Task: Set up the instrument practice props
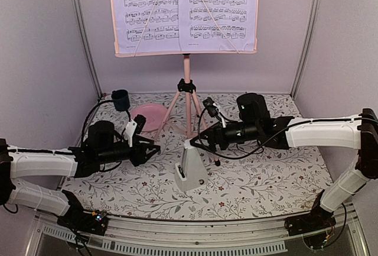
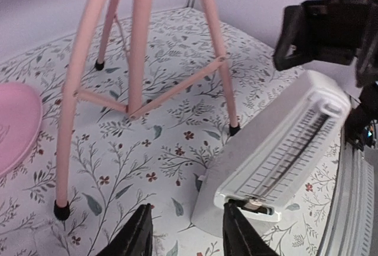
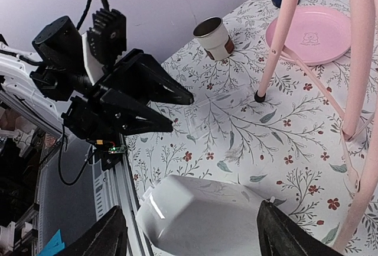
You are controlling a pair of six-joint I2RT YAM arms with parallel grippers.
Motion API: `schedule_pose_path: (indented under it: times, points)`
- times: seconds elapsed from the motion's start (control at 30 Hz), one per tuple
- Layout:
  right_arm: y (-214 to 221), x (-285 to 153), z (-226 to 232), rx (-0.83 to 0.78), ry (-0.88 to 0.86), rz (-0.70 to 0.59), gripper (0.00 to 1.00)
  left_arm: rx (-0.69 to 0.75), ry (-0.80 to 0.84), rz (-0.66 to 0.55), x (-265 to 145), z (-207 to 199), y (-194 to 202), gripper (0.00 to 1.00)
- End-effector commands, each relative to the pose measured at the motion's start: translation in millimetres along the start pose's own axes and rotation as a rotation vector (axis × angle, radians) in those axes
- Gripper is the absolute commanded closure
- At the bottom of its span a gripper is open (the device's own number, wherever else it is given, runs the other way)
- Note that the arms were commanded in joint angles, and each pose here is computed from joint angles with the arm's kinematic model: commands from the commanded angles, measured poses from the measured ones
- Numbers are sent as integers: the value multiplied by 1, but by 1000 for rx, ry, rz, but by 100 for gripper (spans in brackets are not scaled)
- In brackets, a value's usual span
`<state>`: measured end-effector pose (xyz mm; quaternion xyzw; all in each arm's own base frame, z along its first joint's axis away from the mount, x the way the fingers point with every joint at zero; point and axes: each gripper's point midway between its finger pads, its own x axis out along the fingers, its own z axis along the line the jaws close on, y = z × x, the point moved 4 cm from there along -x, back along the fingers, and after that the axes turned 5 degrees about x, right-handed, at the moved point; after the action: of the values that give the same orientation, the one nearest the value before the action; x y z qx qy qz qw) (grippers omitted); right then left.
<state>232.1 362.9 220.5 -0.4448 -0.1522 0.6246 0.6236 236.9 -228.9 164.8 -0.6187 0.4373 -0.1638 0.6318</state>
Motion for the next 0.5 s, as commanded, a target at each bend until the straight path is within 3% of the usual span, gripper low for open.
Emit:
schedule_pose_path:
  times: [0.0,0.27,0.47]
  points:
    - [-4,-2,14,-18,-63,-1,25,185,190,-228,-9,-41,-31,62]
    - [0,8,9,11,-63,26,38,265,308,-262,6,-72,-39,80]
    - [1,11,6,24,-53,31,42,272,359,-260,16,-86,-36,83]
